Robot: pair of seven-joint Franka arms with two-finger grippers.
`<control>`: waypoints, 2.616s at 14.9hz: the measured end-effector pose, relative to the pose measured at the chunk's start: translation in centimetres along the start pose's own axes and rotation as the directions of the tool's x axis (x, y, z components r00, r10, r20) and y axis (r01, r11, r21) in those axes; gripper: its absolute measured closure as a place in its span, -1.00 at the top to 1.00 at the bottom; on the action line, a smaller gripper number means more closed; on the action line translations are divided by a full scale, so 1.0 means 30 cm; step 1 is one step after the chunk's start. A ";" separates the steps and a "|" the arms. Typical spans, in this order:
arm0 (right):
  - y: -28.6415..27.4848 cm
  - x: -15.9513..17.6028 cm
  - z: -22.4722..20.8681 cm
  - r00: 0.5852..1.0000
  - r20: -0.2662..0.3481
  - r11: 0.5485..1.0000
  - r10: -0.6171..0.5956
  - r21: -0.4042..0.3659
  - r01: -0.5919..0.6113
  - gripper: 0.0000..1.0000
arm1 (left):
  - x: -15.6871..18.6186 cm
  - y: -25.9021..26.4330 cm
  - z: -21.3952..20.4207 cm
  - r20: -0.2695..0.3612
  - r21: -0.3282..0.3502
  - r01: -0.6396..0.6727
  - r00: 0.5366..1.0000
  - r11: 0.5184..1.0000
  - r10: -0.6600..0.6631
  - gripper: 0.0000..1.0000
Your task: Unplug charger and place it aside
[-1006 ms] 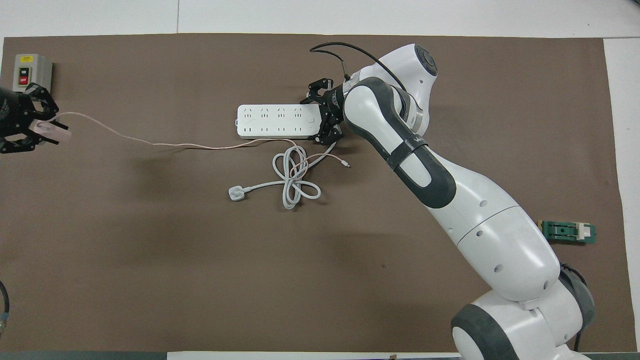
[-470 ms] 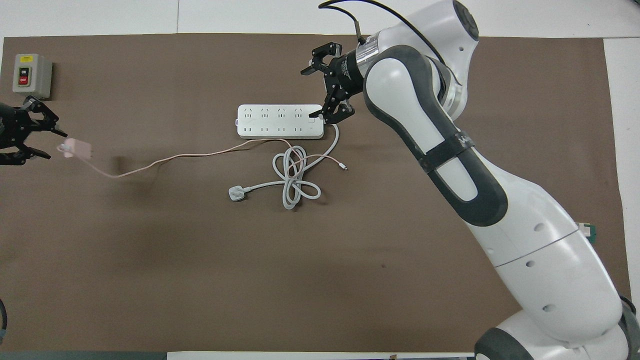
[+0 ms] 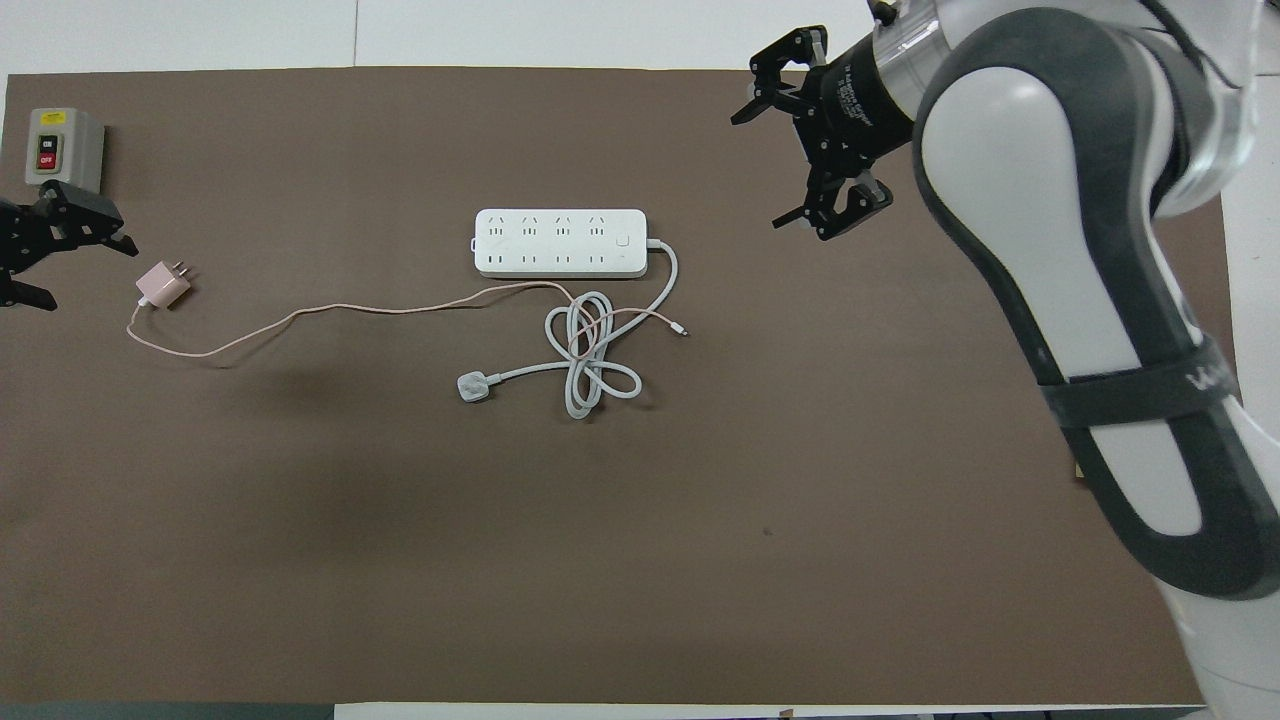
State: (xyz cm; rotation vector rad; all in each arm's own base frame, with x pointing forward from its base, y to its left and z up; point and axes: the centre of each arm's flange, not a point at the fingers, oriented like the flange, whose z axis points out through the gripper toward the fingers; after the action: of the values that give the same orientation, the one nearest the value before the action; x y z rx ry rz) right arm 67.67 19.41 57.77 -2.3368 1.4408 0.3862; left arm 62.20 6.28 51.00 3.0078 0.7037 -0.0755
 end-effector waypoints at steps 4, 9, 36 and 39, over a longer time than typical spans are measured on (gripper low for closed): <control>0.114 0.058 -0.176 0.965 -0.088 0.967 -0.245 -0.092 0.237 1.00 | -0.135 0.100 -0.139 0.001 0.003 -0.126 0.992 0.992 0.126 1.00; 0.203 0.056 -0.286 0.806 -0.131 0.806 -0.577 -0.256 0.534 1.00 | -0.322 0.164 -0.265 0.060 0.032 -0.285 0.957 0.958 0.282 1.00; 0.703 0.222 -0.466 0.437 0.023 0.376 -0.899 -0.471 0.798 1.00 | -0.336 0.117 -0.319 0.012 0.035 -0.505 0.863 0.863 0.505 1.00; 0.704 0.221 -0.474 0.439 0.022 0.378 -0.898 -0.471 0.797 1.00 | -0.334 0.116 -0.320 0.007 0.035 -0.504 0.864 0.863 0.504 1.00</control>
State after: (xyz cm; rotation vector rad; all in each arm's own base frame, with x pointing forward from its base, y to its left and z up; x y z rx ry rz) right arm 52.22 -0.84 64.29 -3.1695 -0.0467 0.0847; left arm 55.13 -0.68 61.32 3.1115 -0.1083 -0.0617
